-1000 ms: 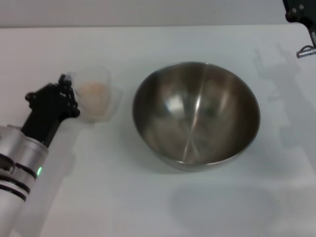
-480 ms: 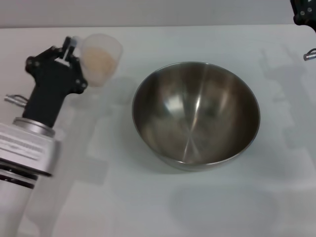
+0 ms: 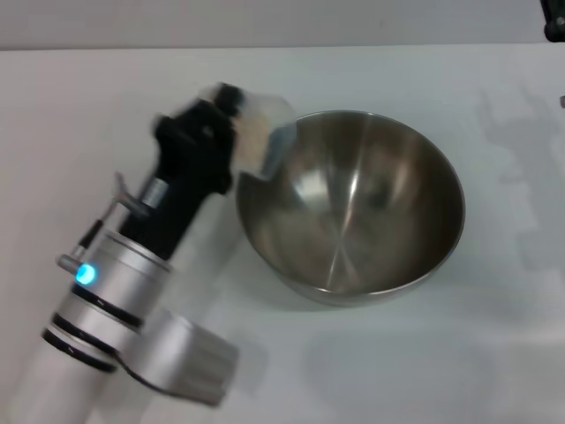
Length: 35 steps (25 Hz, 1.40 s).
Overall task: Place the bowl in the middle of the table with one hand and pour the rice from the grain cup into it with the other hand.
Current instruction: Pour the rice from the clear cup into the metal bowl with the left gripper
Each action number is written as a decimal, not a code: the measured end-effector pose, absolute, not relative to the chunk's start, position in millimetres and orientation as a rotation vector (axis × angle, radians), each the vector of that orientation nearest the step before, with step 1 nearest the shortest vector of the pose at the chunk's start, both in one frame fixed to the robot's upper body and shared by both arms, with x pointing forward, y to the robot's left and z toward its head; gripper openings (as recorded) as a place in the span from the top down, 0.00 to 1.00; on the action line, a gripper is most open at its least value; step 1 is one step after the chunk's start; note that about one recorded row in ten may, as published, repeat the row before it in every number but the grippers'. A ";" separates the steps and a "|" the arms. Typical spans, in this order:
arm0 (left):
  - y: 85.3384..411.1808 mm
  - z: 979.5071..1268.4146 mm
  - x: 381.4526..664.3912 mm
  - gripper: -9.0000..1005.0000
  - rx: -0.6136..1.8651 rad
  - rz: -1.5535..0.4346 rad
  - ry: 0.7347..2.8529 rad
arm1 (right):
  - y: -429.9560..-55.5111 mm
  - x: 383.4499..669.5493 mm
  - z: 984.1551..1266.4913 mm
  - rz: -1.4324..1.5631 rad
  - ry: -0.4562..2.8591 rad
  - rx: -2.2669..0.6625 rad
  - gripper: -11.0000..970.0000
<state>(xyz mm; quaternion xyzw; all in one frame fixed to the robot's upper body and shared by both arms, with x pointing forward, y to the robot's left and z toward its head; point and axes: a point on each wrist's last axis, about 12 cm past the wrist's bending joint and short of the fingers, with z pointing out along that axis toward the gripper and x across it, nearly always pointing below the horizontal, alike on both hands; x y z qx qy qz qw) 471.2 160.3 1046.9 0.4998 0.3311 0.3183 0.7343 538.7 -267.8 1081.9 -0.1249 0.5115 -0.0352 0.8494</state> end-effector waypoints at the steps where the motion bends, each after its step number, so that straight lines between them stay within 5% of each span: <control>1: 156.9 1045.5 468.2 0.96 1.136 0.721 0.689 | -268.0 538.6 1082.6 -0.075 1.072 -0.262 0.38; 16: 130.1 1042.5 437.5 0.96 1.385 1.093 0.125 | -270.8 538.5 1084.2 -0.084 1.056 -0.269 0.38; 35: 124.4 1043.0 441.8 0.96 1.414 1.094 0.113 | -271.1 540.0 1087.2 -0.084 1.038 -0.273 0.38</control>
